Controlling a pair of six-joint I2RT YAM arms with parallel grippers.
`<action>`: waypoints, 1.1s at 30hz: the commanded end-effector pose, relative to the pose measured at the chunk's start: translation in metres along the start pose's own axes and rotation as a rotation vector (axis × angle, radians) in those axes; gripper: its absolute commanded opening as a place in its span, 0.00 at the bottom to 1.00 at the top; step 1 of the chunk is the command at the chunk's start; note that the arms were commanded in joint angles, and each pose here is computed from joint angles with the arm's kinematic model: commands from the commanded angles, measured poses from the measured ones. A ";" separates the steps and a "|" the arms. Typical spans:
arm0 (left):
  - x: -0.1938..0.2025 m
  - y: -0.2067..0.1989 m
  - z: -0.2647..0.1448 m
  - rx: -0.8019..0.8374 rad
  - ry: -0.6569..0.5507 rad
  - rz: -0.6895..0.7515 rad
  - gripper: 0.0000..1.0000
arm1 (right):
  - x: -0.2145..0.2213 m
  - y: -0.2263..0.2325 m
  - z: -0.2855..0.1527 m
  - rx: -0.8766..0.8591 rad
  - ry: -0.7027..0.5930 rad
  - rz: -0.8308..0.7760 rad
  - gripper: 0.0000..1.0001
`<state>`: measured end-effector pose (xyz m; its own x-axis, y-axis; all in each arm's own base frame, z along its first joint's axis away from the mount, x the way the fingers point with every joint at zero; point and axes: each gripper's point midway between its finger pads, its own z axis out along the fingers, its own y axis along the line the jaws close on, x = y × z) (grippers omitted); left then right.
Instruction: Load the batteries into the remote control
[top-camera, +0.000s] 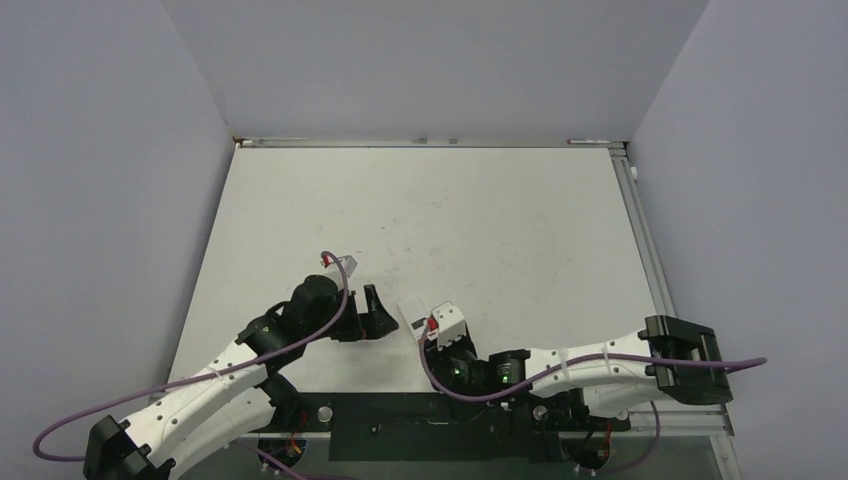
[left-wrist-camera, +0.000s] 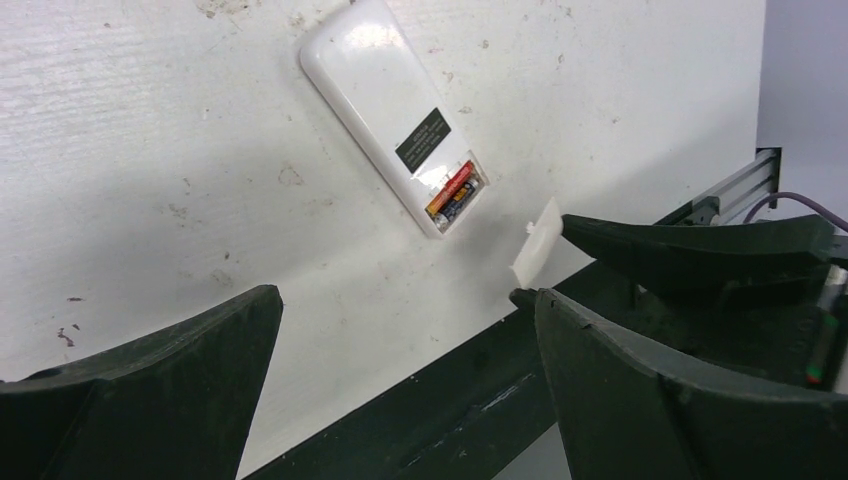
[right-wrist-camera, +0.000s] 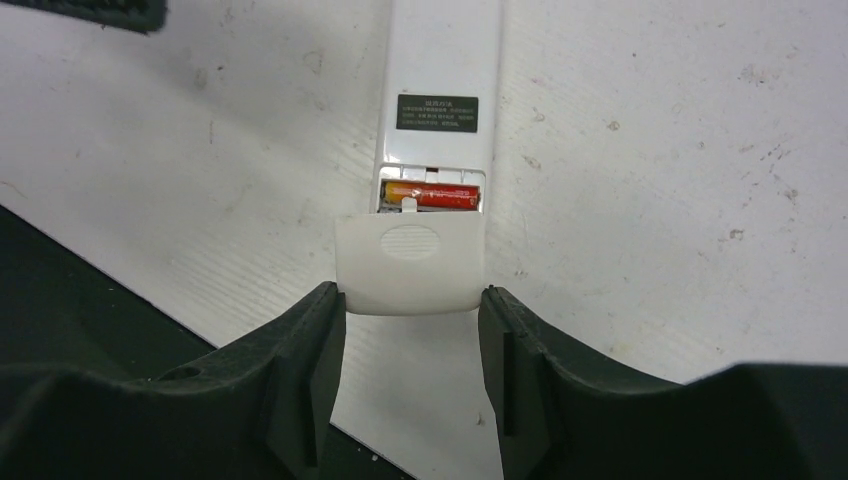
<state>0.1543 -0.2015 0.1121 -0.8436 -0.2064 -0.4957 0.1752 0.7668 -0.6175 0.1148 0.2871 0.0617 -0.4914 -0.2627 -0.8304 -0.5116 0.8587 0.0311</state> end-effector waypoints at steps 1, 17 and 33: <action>-0.027 -0.011 0.002 -0.002 -0.065 0.044 0.96 | -0.017 0.002 -0.010 -0.064 0.084 -0.034 0.09; -0.112 -0.084 0.090 0.028 0.006 0.159 0.81 | -0.040 -0.038 -0.040 -0.115 0.277 0.020 0.09; -0.062 -0.039 0.168 -0.070 0.241 0.076 0.36 | -0.037 -0.048 -0.054 -0.131 0.267 0.073 0.10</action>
<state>0.2819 -0.3173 0.0650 -0.9286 -0.0005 -0.3712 0.2088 0.8262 -0.5233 0.1177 0.2301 0.1183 -0.6810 -0.3337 -0.6518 -0.5550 0.8159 0.1622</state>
